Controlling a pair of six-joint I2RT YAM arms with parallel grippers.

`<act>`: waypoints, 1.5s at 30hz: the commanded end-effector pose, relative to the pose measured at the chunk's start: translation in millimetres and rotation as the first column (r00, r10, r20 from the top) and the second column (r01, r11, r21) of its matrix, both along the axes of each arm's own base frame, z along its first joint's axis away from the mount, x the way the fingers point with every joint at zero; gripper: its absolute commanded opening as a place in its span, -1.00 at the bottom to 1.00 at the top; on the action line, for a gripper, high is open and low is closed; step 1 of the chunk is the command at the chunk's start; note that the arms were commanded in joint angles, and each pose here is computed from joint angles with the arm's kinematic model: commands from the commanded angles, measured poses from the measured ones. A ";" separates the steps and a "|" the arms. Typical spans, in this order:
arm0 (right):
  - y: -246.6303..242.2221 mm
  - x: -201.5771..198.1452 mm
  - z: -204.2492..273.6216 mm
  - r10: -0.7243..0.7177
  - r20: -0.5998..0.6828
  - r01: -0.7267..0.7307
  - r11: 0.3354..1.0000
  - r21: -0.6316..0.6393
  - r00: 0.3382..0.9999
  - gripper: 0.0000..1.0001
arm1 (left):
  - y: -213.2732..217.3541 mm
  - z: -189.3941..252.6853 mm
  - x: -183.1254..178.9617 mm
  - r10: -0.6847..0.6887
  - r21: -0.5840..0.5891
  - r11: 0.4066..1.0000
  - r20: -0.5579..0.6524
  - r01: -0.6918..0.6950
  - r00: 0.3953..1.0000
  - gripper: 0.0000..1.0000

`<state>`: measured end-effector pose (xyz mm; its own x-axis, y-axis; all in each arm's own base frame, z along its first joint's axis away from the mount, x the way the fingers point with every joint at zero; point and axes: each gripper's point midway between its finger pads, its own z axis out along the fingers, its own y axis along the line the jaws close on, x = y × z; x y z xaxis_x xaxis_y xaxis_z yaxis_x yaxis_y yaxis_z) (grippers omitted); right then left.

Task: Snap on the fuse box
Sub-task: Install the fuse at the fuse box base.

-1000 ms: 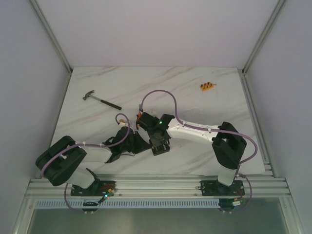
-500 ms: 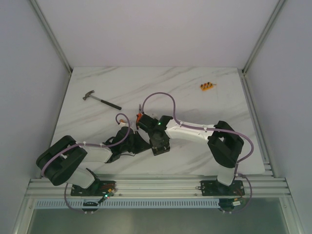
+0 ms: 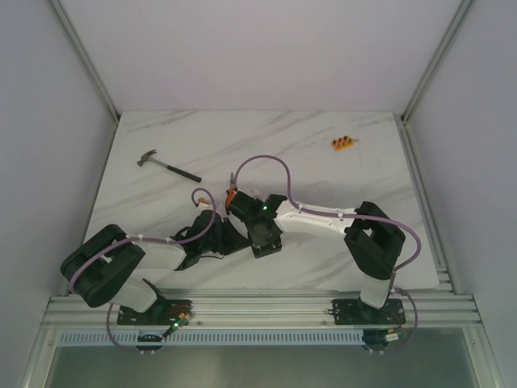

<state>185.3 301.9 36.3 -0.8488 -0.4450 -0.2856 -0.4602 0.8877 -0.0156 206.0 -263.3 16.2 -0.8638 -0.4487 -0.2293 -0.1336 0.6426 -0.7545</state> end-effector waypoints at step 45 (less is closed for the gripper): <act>-7.6 141.4 23.3 -0.160 0.280 0.145 0.987 0.072 0.947 0.26 | 50.6 -4.6 -3.1 0.097 0.172 0.980 0.014 -0.098 0.995 0.30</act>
